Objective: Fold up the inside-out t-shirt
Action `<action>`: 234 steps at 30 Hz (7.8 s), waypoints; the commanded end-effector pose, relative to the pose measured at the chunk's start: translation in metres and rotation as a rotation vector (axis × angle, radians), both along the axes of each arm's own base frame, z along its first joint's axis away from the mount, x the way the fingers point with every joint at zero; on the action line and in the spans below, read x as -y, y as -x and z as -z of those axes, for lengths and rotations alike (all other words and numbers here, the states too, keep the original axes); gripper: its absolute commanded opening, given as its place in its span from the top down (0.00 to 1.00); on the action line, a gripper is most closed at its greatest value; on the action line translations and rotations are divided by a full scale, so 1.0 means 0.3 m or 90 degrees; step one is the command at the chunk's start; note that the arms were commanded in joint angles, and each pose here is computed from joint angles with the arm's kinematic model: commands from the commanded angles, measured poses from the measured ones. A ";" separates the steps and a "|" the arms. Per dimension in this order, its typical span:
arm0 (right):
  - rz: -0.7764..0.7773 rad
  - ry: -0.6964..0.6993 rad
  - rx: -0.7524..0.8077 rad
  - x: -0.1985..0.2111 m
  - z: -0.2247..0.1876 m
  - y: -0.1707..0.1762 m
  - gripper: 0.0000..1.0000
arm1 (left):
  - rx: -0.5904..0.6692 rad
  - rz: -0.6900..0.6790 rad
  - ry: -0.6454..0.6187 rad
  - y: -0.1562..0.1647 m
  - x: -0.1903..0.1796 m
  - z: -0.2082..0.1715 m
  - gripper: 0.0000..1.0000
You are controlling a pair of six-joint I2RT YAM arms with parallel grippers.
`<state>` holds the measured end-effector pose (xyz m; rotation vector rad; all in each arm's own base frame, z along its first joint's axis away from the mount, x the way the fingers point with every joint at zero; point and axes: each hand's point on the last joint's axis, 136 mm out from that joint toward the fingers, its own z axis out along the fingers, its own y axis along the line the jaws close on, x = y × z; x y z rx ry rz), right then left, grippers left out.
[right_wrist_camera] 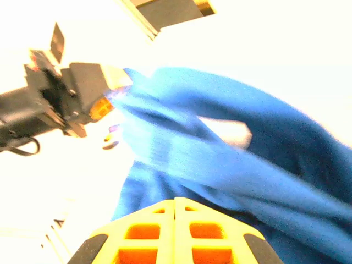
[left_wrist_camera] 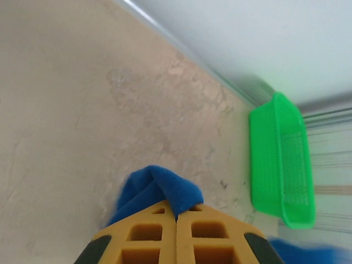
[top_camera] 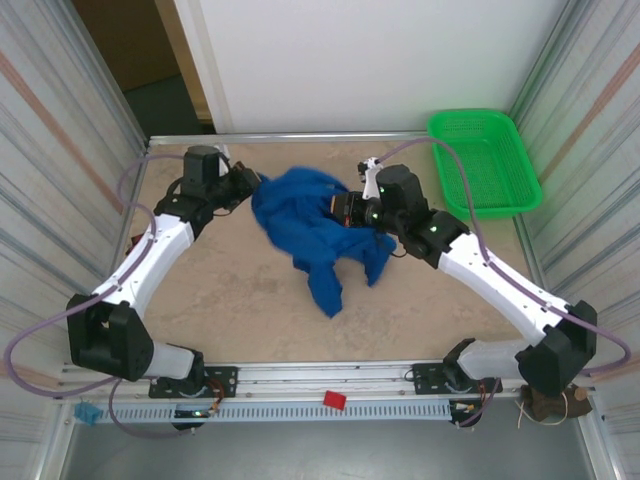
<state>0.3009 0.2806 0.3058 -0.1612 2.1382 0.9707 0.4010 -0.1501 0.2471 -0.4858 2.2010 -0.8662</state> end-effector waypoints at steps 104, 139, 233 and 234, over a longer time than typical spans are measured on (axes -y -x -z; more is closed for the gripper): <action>0.090 0.008 0.038 0.335 -0.058 -0.177 0.76 | 0.405 0.517 0.095 0.443 0.500 -0.579 1.00; 0.073 0.010 0.166 0.269 -0.170 -0.044 0.87 | 0.144 0.487 0.126 0.412 0.443 -0.443 1.00; -0.102 -0.173 0.187 0.142 -0.401 0.108 1.00 | 0.283 0.106 -0.285 0.445 0.054 -0.140 0.27; -0.103 -0.172 0.185 0.141 -0.397 0.109 1.00 | 0.316 0.141 -0.278 0.465 0.110 -0.162 0.27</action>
